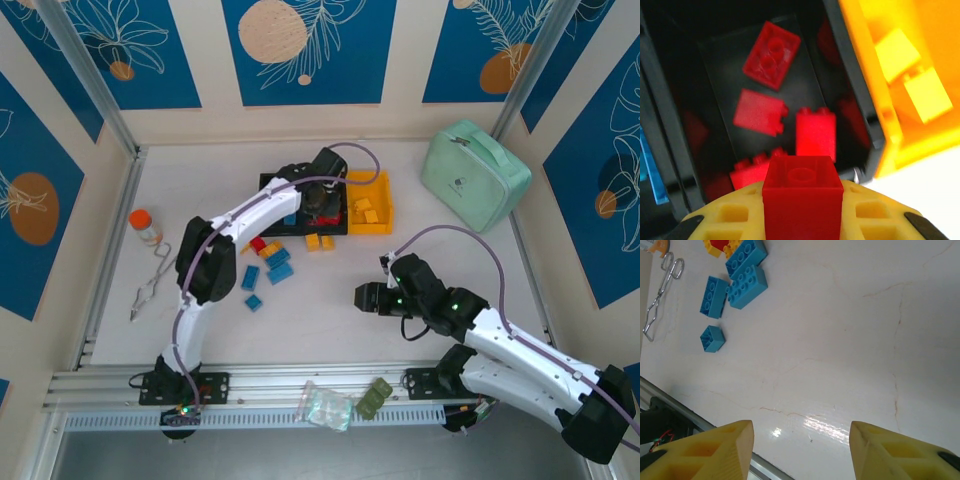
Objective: Sort the legos into containers by color
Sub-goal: Place the lego in the container, then pick up the lego from the middle-left of the table.
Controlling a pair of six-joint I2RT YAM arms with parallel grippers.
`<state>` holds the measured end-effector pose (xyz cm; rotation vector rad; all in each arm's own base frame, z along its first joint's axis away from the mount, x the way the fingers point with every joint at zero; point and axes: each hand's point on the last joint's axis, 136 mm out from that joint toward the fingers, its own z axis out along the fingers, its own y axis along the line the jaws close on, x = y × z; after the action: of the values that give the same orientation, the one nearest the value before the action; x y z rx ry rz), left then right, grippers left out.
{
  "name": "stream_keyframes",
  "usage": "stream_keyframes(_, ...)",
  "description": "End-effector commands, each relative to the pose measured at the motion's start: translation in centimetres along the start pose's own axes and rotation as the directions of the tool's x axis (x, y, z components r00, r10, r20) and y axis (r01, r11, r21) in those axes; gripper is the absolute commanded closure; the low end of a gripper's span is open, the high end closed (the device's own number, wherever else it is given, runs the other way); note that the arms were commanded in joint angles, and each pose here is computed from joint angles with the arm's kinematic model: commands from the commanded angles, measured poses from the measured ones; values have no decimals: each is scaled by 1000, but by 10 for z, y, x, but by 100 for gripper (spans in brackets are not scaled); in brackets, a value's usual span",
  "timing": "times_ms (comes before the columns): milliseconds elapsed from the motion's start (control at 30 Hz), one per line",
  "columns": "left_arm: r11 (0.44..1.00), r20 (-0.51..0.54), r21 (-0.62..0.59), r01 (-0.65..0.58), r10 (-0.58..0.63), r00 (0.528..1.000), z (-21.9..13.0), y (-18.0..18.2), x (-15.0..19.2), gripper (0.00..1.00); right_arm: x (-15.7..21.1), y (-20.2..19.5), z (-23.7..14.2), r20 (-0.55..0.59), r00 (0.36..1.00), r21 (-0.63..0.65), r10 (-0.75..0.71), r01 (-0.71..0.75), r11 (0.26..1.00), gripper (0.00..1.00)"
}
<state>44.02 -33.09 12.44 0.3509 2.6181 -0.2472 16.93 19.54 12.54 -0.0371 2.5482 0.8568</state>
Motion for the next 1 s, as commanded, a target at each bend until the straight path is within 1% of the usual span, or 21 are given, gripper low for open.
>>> stream_keyframes(0, 998, -11, 28, 47, -47, 999, 10, 5, -13, 83, 2, -4, 0, 9, 1000, 9, 22, -22, 1000, 47)
stream_keyframes(167, 996, -10, 40, 77, -77, 997, 28, 5, -24, 81, 1, -7, -2, 19, 999, 21, 25, -26, 999, 47)
stream_keyframes(367, 992, -7, 82, 101, -100, 995, 41, -3, -32, 78, -1, -7, -3, 29, 999, 28, 25, -26, 999, 47)
stream_keyframes(433, 991, -7, 86, 104, -104, 995, 43, -5, -34, 74, -1, -8, -3, 27, 999, 31, 29, -29, 999, 47)
stream_keyframes(500, 990, -3, 88, 108, -108, 994, 42, -5, -35, 65, -1, -8, -3, 26, 999, 32, 29, -30, 999, 47)
stream_keyframes(667, 990, 18, 99, 100, -103, 995, 28, -8, -41, 50, -1, -8, -2, 27, 999, 30, 31, -32, 999, 47)
stream_keyframes(833, 991, 54, 110, 82, -88, 995, 4, -11, -46, 49, -2, -7, -1, 26, 999, 25, 25, -26, 999, 47)
stream_keyframes(967, 989, 88, 135, 66, -79, 993, -22, -13, -41, 48, -2, -7, 0, 26, 999, 29, 21, -22, 999, 47)
